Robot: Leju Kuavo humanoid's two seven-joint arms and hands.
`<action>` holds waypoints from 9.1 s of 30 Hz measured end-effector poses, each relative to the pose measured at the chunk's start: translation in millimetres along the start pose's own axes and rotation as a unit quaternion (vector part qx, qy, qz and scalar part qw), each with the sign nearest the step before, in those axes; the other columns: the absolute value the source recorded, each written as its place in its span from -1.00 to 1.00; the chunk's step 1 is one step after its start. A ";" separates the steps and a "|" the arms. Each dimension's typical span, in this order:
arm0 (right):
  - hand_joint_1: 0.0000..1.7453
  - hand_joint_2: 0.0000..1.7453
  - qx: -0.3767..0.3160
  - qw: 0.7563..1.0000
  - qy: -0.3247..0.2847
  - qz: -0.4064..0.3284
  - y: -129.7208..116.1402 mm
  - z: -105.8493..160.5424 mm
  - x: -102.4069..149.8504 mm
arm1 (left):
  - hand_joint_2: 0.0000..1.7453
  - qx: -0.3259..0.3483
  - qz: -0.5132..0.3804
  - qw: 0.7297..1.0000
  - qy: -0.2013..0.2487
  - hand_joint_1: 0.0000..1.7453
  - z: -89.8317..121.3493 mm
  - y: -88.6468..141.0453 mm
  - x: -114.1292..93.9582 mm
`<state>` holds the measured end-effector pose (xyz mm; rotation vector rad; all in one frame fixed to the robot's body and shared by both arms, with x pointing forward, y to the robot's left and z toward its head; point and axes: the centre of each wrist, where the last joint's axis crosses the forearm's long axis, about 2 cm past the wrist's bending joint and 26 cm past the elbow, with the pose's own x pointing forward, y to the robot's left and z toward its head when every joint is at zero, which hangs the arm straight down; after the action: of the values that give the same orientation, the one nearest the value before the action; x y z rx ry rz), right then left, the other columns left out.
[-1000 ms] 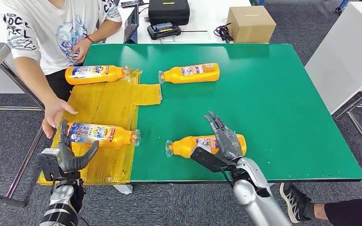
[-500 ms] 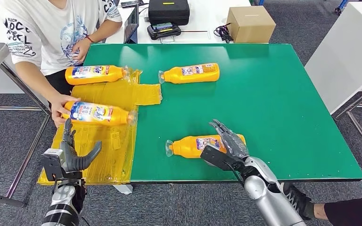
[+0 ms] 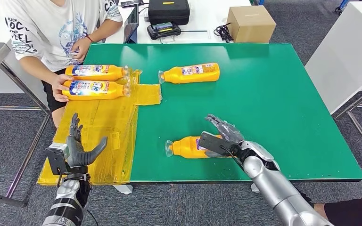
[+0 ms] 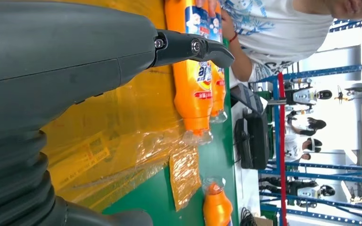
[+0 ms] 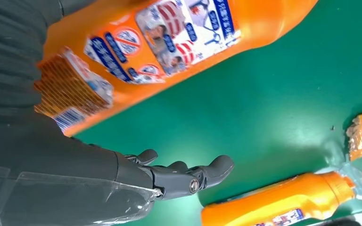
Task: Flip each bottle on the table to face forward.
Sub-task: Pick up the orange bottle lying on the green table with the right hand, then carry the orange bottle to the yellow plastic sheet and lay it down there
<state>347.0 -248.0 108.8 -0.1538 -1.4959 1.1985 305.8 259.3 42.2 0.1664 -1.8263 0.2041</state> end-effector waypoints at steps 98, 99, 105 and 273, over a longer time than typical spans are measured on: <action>-1.00 1.00 0.261 0.951 0.069 0.153 -28.9 -24.8 -7.8 | 1.00 -0.059 0.052 0.996 0.043 -1.00 -1.4 -37.5 -2.7; -1.00 1.00 0.260 0.950 0.070 0.157 -27.6 -25.6 -7.7 | 1.00 -0.059 0.052 0.996 0.044 -1.00 -1.3 -37.7 -2.7; -1.00 1.00 0.266 0.941 0.084 0.189 -20.6 -29.3 -7.8 | 1.00 -0.059 0.052 0.996 0.047 -1.00 -1.0 -38.3 -2.7; -1.00 -1.00 -0.249 0.939 -0.209 -0.114 152.3 -37.5 179.3 | 1.00 -0.132 0.216 0.968 -0.005 1.00 21.9 -77.4 63.0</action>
<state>240.2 -35.0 110.3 -0.0600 -2.1133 0.6666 285.8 178.6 101.4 -0.4218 -1.8612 0.2616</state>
